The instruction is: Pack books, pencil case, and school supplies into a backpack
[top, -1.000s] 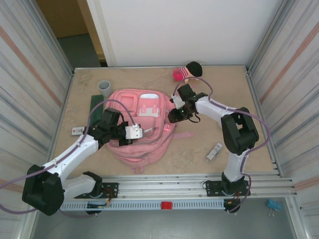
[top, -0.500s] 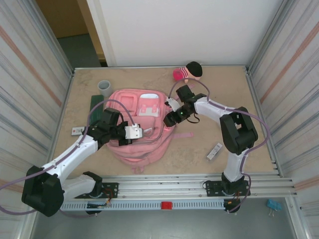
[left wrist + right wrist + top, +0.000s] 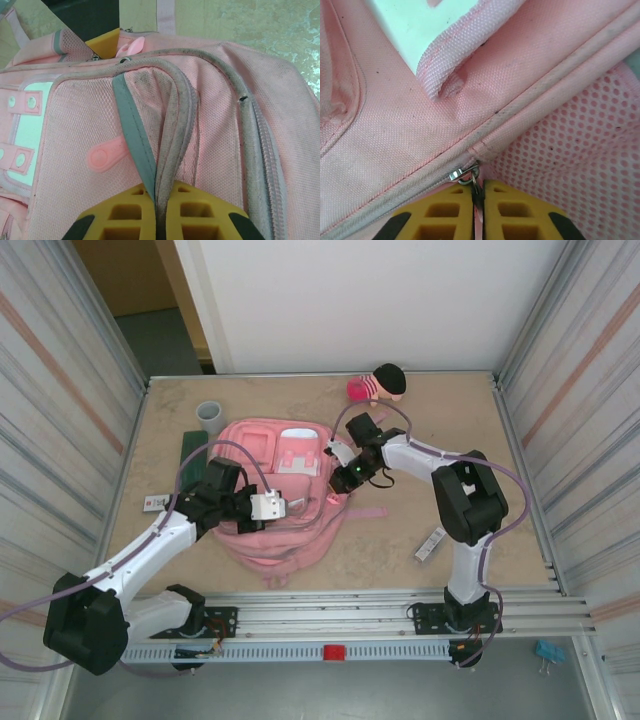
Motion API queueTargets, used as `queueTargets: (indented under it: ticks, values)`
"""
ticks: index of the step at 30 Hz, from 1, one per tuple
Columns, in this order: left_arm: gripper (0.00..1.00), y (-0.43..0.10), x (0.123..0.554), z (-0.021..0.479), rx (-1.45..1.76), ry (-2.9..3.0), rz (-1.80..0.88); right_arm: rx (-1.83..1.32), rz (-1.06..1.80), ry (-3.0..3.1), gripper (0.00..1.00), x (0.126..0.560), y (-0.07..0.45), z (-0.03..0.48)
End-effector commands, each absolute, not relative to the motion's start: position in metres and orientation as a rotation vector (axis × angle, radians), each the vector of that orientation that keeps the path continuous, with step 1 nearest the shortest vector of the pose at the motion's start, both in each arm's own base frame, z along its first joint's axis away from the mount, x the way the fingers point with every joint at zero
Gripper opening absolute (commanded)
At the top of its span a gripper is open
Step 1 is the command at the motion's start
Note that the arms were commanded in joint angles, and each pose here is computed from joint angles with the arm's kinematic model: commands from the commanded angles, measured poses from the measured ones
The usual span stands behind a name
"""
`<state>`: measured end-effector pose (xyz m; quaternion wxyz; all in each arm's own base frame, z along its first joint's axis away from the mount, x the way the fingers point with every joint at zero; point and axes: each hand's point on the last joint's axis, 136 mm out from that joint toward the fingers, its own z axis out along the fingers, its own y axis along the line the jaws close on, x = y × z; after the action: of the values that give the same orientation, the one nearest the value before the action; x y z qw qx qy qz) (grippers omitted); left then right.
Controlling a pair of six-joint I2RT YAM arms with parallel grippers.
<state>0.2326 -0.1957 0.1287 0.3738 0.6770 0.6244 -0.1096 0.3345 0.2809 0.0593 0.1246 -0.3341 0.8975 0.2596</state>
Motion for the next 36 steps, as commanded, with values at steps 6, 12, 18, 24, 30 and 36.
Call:
queueTargets:
  ticks: [6,12,18,24,30,36]
  values:
    - [0.01,-0.195,0.229,0.137,1.756,1.574,-0.266,-0.889,0.515,2.393,0.0,0.367,0.27,0.116]
    - [0.01,-0.196,0.243,0.145,1.654,1.62,-0.242,-0.989,0.564,2.429,0.0,0.339,0.277,0.129]
    - [0.0,-0.203,0.26,0.159,1.487,1.648,-0.256,-1.035,0.627,2.556,0.0,0.303,0.278,0.126]
    - [0.0,-0.208,0.257,0.164,1.474,1.611,-0.288,-0.996,0.828,2.627,0.0,0.275,0.284,0.132]
    - [0.0,-0.209,0.262,0.165,1.437,1.627,-0.303,-0.919,1.005,2.674,0.0,0.256,0.294,0.137]
    - [0.0,-0.218,0.254,0.175,1.434,1.566,-0.375,-0.725,1.126,2.679,0.13,0.27,0.288,0.127]
